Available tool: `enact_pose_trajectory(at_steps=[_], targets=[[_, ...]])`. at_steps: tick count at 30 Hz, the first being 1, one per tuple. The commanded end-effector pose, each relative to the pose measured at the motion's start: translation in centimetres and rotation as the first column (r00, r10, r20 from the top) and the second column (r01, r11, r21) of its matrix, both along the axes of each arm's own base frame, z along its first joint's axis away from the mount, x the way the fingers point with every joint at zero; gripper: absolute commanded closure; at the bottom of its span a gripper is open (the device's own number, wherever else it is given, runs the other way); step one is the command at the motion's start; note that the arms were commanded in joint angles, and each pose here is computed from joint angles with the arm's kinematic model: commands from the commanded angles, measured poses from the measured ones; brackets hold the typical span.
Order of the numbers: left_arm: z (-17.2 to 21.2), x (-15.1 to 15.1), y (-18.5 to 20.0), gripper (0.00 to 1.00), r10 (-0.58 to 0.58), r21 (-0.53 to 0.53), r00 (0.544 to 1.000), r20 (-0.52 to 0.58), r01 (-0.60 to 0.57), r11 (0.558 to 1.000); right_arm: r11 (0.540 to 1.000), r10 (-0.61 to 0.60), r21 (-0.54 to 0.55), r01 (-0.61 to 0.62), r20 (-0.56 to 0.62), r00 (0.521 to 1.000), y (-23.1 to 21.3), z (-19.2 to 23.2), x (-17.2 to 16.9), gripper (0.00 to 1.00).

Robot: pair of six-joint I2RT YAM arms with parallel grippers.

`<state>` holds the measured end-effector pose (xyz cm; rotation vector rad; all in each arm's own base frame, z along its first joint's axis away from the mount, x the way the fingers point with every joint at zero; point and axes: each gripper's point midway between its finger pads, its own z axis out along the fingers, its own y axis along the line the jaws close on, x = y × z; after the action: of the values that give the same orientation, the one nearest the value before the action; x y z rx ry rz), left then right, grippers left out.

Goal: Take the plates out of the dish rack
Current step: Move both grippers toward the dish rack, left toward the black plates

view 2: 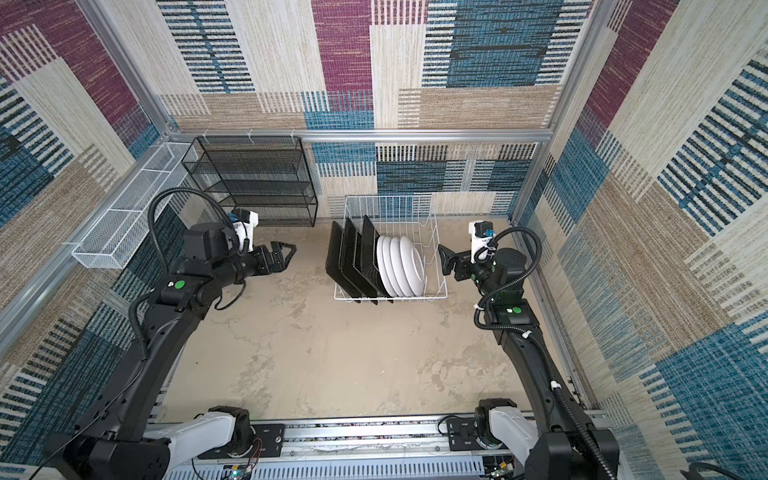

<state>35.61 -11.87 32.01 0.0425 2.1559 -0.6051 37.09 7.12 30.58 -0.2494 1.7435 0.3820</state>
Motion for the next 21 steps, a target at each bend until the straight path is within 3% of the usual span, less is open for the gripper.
enact_pose_trajectory(at_steps=[1,9,17,21], targets=[[-1.1,-0.2,-1.9,0.05,-0.04,-0.02,0.993,-0.107,0.038,0.999,0.991,0.135,0.027,-0.133,-0.082,0.987,2.1,-0.7,-0.8,0.01],[-3.6,2.8,-4.9,0.1,-0.086,0.023,0.966,-0.246,0.094,0.995,0.97,0.243,0.055,-0.239,-0.105,0.964,3.7,-0.5,-1.7,0.01],[-5.6,5.6,-7.4,0.19,-0.129,-0.016,0.939,-0.32,0.131,0.991,0.971,0.237,0.057,-0.231,-0.119,0.964,3.6,-1.1,-2.0,0.01],[-6.6,6.6,-8.2,0.26,-0.143,0.014,0.923,-0.358,0.158,0.987,0.971,0.237,0.057,-0.232,-0.127,0.963,3.6,-1.4,-2.0,0.01]])
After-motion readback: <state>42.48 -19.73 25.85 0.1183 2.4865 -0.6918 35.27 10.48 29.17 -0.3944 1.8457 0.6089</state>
